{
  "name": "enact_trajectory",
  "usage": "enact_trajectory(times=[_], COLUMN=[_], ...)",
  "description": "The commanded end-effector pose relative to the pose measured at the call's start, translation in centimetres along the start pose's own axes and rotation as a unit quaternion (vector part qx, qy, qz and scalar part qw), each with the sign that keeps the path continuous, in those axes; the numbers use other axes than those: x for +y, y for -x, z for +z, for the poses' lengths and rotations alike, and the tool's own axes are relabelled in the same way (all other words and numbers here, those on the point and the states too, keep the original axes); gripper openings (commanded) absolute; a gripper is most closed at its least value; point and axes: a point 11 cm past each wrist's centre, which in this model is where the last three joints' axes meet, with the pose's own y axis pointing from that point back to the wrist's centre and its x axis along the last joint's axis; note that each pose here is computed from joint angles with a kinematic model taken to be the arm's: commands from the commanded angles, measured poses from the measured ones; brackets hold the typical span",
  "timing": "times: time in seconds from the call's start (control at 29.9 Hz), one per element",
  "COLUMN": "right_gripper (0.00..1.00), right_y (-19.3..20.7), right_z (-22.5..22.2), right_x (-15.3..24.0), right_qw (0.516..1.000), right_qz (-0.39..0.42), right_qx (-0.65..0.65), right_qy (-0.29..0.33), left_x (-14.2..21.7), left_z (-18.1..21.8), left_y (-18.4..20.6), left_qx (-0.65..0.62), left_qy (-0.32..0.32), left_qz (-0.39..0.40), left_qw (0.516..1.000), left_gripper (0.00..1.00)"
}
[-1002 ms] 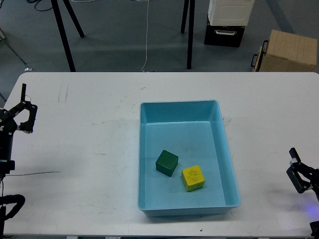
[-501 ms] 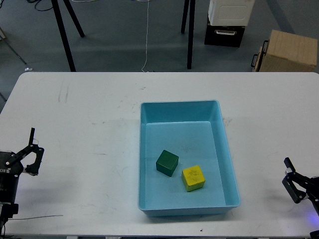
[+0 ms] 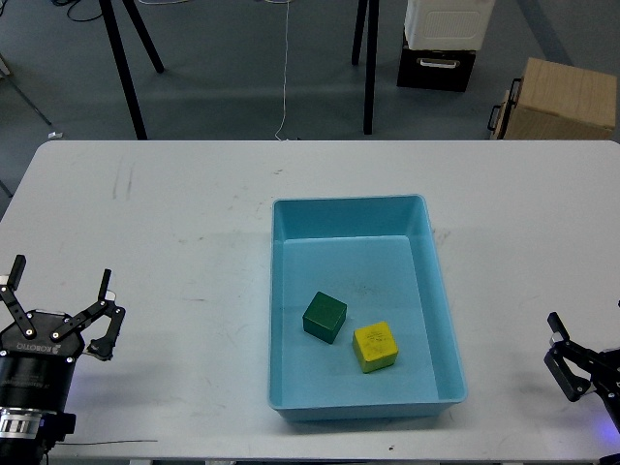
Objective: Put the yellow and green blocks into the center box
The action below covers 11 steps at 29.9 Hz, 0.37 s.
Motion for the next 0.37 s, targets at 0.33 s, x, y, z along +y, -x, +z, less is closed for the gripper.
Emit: enact_trajectory(times=[0.33], right_gripper=[0.99], right_y=[0.27], right_z=[-0.03], right_x=[-0.11], right_qw=[1.0], right_qz=[-0.004], right_qx=[0.003], right_qy=[0.001], left_x=[-0.02], left_z=[-0.02], left_y=[0.05], left_qx=[0.001], left_qy=[0.002], left_qz=[-0.001], left_qw=[1.0], left_gripper=[1.0])
